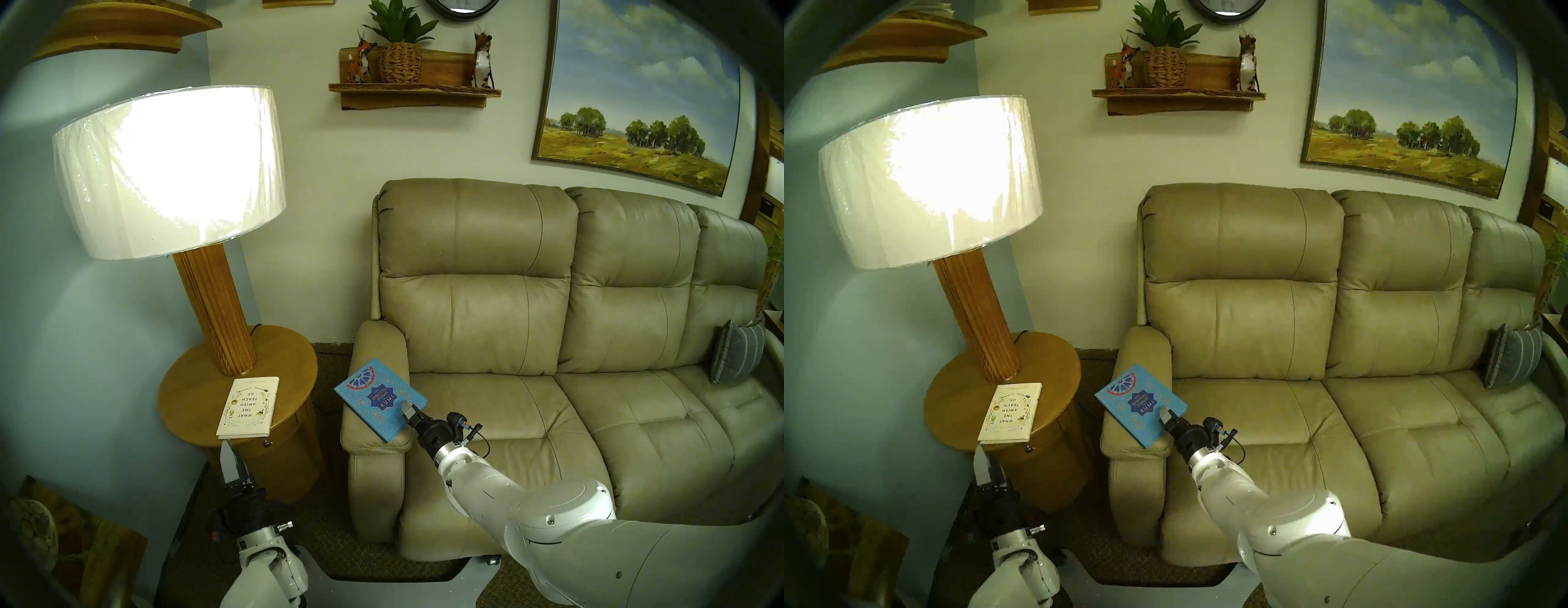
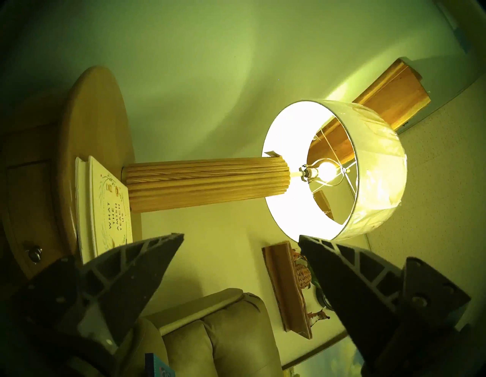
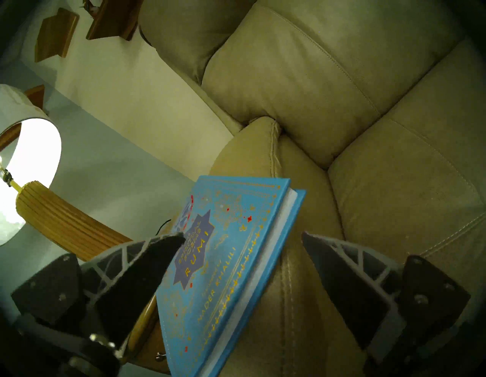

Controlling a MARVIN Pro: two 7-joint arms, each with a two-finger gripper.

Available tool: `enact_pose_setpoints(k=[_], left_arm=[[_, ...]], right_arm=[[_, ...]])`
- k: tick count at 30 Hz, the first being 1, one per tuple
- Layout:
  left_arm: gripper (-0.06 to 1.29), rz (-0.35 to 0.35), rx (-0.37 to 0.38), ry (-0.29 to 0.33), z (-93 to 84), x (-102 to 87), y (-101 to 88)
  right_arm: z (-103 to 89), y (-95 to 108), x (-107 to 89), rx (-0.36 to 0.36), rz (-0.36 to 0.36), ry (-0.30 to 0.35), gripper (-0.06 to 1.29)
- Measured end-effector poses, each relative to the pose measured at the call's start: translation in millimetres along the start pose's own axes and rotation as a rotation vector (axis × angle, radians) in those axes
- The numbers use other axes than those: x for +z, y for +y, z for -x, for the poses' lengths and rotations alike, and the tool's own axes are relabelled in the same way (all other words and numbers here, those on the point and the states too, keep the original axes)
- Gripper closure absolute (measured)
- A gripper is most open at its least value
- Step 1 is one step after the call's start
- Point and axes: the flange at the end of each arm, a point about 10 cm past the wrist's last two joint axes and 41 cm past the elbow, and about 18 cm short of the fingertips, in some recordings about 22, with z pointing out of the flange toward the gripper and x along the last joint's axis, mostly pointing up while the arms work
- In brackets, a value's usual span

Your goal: Move books from sofa to side table

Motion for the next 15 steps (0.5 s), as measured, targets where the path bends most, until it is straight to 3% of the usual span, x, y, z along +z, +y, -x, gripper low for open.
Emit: enact_pose_setpoints(k=[15], left_arm=[[0.03,-0.075,-0.014,-0.008,6.5,-7.0,-3.6]], right_arm=[[3.0,-13,8.6,0.058,-0.008,0.024,-0.01]])
